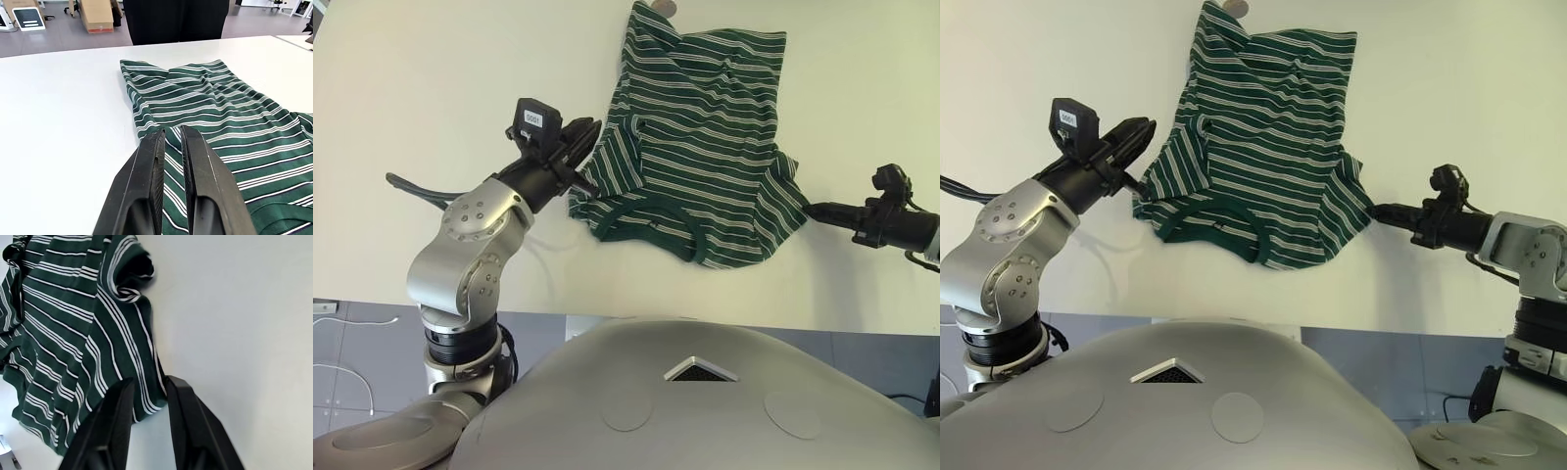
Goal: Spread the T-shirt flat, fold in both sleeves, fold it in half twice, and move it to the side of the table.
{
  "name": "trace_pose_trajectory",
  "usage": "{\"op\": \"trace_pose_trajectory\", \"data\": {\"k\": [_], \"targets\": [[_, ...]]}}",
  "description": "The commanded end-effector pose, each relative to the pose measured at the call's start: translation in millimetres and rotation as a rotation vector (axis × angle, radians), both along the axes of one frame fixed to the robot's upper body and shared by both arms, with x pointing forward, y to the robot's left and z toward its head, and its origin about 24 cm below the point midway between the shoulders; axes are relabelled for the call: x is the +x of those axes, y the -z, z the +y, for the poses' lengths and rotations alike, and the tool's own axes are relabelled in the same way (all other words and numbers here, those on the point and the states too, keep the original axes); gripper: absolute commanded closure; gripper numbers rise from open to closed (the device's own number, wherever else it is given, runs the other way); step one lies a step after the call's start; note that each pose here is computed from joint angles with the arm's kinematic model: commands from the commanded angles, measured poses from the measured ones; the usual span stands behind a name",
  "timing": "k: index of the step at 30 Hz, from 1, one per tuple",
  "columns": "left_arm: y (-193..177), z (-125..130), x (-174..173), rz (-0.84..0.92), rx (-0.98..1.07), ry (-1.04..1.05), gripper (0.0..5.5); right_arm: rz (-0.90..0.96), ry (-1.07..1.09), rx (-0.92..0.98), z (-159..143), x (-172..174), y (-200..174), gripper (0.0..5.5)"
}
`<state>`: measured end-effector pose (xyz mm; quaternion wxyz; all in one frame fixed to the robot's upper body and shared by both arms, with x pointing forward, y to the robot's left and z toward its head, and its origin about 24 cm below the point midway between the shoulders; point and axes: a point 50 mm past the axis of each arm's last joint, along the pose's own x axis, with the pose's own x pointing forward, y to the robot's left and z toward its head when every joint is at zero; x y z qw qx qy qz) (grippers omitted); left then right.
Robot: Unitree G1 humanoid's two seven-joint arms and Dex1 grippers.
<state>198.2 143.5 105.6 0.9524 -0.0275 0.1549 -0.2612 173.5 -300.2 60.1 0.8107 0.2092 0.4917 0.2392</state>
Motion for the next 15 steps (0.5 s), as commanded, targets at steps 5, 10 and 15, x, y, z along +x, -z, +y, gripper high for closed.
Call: {"op": "trace_pose_trajectory", "data": {"k": [5, 10, 15], "targets": [[16, 20, 2, 0.046, 0.019, -0.104, 4.93, -0.095, -0.153, 0.072, 12, 23, -31, 5.49], [21, 21, 9, 0.046, 0.028, -0.101, 4.93, -0.156, -0.452, 0.161, 60, 46, -71, 5.49], [8, 22, 22, -0.064, 0.102, -0.066, 4.93, -0.13, -0.549, 0.035, 120, 54, -34, 5.22]]}}
